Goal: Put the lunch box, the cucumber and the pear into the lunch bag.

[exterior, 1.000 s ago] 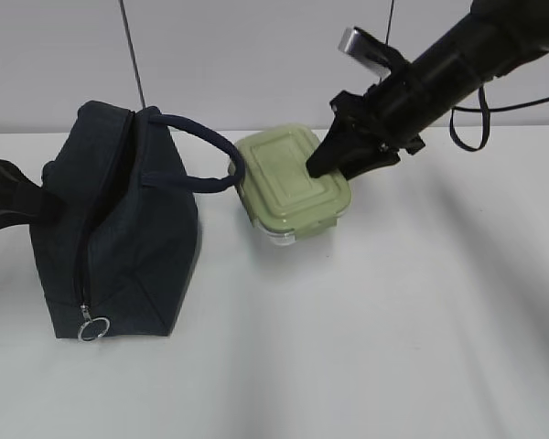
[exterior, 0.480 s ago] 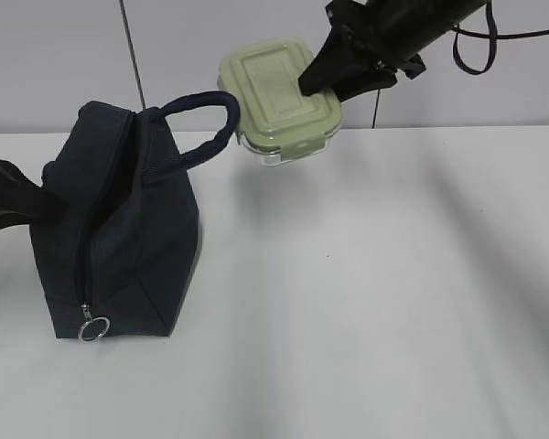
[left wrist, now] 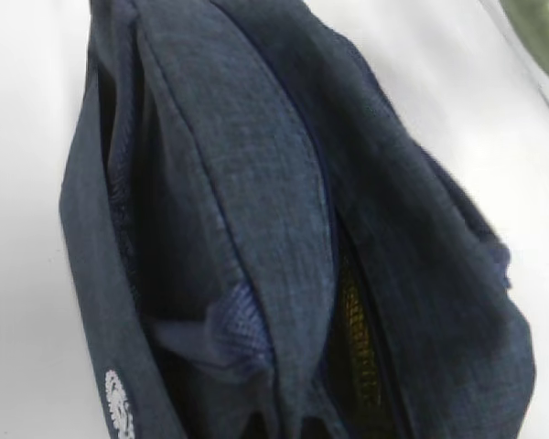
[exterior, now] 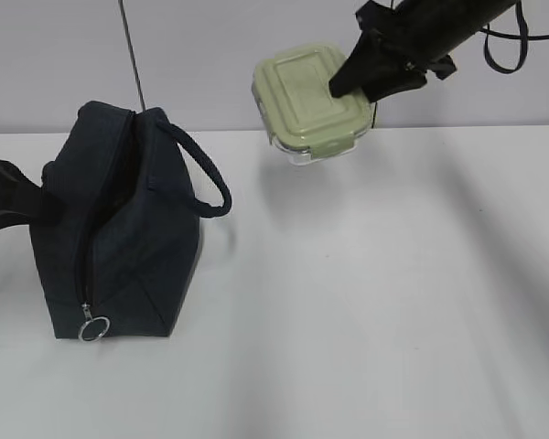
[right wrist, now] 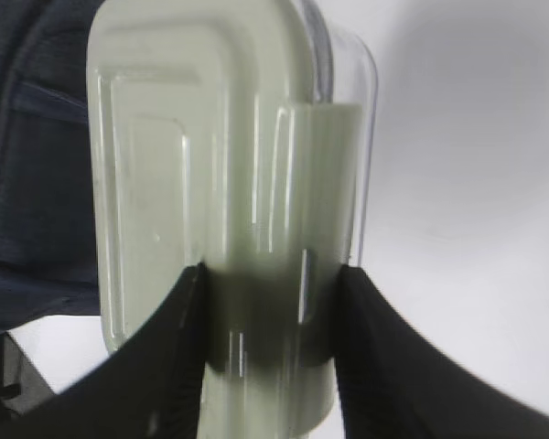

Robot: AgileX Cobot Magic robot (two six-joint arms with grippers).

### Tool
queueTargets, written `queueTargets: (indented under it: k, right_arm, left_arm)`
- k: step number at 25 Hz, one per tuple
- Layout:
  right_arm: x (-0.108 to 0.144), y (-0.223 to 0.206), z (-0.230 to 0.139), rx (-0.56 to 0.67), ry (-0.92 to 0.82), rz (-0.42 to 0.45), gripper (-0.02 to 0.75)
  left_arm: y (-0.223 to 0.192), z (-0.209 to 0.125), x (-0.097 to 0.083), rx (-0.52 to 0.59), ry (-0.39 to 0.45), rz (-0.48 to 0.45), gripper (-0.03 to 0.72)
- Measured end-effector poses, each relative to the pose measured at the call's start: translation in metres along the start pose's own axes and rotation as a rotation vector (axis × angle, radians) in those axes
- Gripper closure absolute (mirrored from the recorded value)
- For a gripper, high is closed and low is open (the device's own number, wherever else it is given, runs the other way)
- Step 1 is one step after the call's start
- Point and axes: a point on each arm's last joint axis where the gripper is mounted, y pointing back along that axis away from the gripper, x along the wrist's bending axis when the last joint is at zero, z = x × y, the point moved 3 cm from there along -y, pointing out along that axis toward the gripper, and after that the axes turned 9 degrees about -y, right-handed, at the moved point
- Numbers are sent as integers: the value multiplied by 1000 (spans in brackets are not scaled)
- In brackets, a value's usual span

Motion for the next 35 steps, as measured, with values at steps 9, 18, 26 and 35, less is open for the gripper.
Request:
queueTargets:
  k: [9, 18, 26, 35]
  right_arm:
    - [103, -54, -20, 58, 134, 231, 465]
    - [153, -85, -30, -5, 194, 246, 465]
    - [119, -98, -35, 57, 199, -11, 465]
    - [102, -118, -50, 139, 240, -274, 465]
  left_arm:
    - [0, 0, 0, 0, 0, 0, 687]
    - [0, 0, 0, 1, -1, 1, 687]
    - [0, 0, 0, 1, -1, 1, 687]
    - [0, 0, 0, -2, 4, -2, 687]
